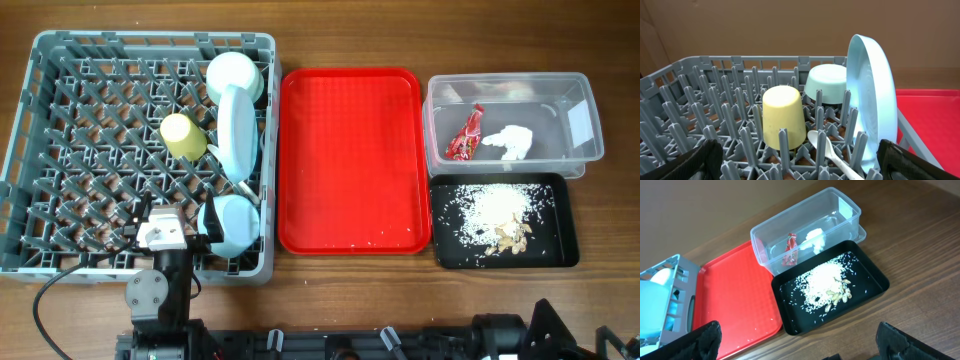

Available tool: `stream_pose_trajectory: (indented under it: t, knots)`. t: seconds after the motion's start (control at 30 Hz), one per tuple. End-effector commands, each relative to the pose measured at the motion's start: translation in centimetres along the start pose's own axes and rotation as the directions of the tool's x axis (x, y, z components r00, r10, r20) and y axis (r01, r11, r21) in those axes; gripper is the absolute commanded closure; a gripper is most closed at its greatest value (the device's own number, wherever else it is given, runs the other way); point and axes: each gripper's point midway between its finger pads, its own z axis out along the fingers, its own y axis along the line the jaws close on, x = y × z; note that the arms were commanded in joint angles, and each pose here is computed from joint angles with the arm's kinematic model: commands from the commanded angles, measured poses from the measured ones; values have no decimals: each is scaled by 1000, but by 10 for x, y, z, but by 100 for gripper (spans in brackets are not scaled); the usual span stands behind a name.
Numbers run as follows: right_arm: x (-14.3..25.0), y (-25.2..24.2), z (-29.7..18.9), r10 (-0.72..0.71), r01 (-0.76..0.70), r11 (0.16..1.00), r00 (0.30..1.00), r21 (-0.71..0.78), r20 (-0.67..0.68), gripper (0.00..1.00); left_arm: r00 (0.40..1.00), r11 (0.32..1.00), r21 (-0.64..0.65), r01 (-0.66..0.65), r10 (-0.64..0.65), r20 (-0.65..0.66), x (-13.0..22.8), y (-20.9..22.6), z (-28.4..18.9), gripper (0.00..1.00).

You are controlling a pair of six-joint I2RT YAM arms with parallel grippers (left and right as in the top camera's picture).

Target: Sort waste into correct bins and load items into the dishwasher rack

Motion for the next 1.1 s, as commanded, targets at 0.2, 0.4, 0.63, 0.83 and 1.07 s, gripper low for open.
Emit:
stream_pose_trajectory:
  t: [0.2, 0.4, 0.63, 0.83, 1.07]
  knots:
    - [-13, 3, -2, 16, -15, 1000, 998, -15, 62, 0, 1000, 1000, -14, -22, 22, 6, 1, 3, 0, 0]
    - [-101, 46, -11, 17, 61, 984, 903, -167, 429, 0, 1000, 1000, -14, -21, 21, 6, 1, 3, 0, 0]
    - [-143, 65, -24, -36, 235, 961, 624, -144, 781, 0, 1000, 1000, -14, -22, 22, 6, 1, 3, 0, 0]
    - [-140, 79, 16, 11, 292, 938, 508, -185, 862, 0, 1000, 1000, -14, -22, 22, 6, 1, 3, 0, 0]
    - [-80, 88, 120, -37, 374, 895, 606, -243, 794, 0, 1000, 1000, -14, -21, 21, 6, 1, 3, 0, 0]
